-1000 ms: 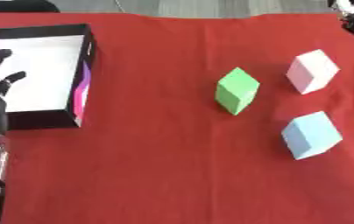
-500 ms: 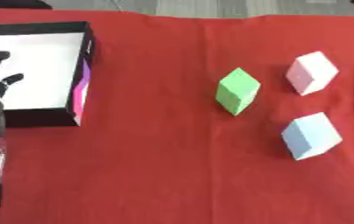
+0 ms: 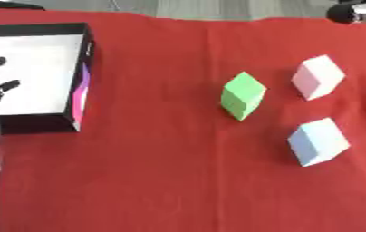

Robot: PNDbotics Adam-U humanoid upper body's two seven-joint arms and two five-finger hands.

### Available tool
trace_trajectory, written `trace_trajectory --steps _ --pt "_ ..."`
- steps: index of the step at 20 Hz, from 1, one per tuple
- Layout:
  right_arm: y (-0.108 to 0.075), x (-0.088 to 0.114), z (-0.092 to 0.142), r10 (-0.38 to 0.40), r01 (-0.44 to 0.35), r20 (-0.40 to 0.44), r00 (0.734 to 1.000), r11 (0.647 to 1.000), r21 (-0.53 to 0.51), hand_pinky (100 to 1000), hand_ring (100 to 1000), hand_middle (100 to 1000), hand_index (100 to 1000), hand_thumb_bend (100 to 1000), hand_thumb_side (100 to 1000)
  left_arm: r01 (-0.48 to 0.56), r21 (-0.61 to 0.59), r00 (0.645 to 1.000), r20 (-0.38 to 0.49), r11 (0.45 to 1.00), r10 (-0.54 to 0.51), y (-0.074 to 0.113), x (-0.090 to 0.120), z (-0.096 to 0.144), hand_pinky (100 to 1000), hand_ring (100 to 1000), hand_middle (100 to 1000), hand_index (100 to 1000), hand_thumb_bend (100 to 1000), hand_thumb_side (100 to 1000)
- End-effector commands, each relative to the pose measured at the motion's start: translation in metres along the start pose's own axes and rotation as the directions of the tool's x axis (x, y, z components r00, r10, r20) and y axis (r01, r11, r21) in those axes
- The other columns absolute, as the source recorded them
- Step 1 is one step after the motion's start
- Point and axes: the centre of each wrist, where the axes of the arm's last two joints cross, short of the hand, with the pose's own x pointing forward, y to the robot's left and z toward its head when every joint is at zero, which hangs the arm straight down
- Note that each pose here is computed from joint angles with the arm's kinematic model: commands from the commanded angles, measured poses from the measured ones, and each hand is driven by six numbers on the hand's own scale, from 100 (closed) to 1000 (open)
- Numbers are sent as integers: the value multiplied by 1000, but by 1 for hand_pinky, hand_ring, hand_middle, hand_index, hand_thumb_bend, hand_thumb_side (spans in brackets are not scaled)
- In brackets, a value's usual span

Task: Pick up the objects with one hand, pass them to the other hand, and then place them into the box on the other side of the table.

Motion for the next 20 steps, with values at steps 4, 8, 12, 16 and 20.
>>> trace_trajectory --steps 4,8,12,16,20 --pt "-5 10 25 94 -93 -11 996 994 61 858 876 866 893 483 398 32 -2 999 29 999 -32 7 10 -4 724 995 712 656 255 850" --pt "1 12 33 130 -127 -12 992 986 111 866 879 871 897 507 372 34 0 999 29 999 -34 7 10 -4 724 996 712 656 254 851" --pt "7 10 37 157 -152 -18 987 975 162 873 881 869 880 527 330 34 1 999 29 999 -34 8 10 -4 725 996 712 656 254 852" --pt "15 8 40 197 -190 -12 980 960 206 888 880 861 869 567 258 34 2 999 29 999 -34 8 10 -4 725 996 712 653 253 852" --pt "22 6 42 251 -243 0 968 936 255 901 884 863 861 602 199 38 1 999 26 999 -38 9 10 -4 725 997 712 653 252 853"
